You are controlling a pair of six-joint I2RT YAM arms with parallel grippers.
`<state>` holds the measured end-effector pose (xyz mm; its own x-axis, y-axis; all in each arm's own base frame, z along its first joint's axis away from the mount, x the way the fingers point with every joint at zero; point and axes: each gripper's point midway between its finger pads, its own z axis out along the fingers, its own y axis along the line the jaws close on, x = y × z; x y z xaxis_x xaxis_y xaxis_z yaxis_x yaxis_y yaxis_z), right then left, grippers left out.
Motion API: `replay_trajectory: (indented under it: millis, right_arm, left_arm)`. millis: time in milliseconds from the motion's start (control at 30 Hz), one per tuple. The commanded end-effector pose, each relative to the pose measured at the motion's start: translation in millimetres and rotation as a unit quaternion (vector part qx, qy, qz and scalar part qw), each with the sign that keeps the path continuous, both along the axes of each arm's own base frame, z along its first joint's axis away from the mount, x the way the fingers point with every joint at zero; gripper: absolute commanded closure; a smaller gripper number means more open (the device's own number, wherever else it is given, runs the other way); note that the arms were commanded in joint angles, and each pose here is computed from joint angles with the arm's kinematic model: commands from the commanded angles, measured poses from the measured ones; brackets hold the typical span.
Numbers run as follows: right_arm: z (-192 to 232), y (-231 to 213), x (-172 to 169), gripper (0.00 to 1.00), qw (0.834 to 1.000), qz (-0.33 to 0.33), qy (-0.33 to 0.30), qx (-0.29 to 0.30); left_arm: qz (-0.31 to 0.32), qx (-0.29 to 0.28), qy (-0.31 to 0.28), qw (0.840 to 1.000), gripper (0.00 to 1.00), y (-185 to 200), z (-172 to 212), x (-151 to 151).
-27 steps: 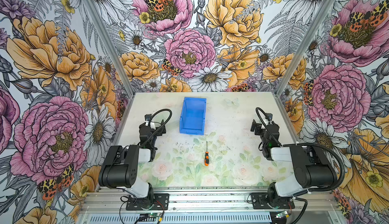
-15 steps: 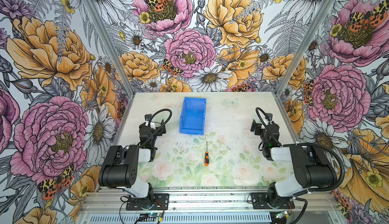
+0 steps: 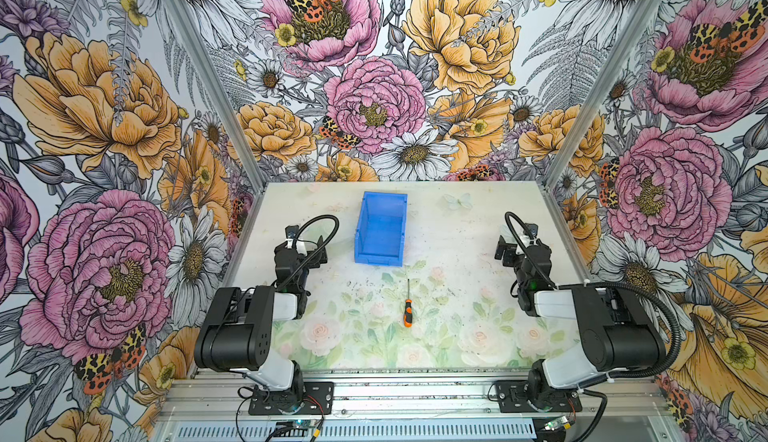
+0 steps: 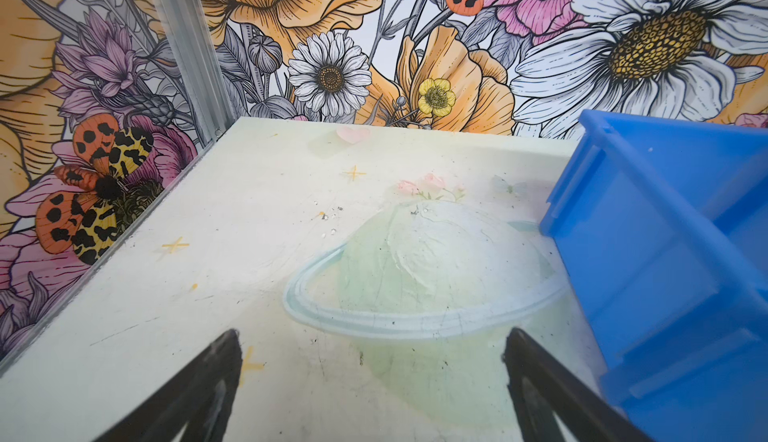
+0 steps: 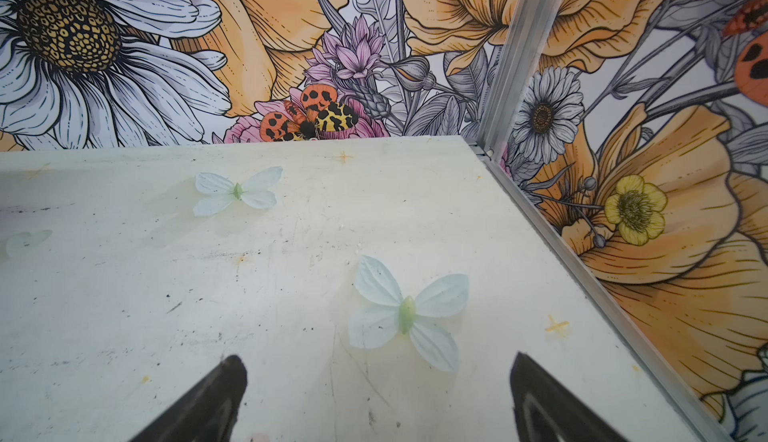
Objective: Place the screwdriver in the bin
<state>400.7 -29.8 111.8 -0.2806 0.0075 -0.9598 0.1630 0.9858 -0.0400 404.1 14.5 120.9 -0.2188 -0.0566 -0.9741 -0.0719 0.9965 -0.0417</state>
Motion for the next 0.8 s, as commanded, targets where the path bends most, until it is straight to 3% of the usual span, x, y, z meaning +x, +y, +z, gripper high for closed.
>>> replay_trajectory:
  millis: [0,767]
  right_arm:
    - [0.6,-1.6,-0.3,0.01,1.0,-0.005,-0.006,0.004]
    - [1.2,-1.9,-0.4,0.01,1.0,-0.007,-0.007,0.004]
  left_arm:
    - [-0.001,-0.004,-0.016,1.0,0.01,2.2,7.9,2.4]
    - [0.002,-0.004,-0.014,1.0,0.01,3.0,7.2,2.9]
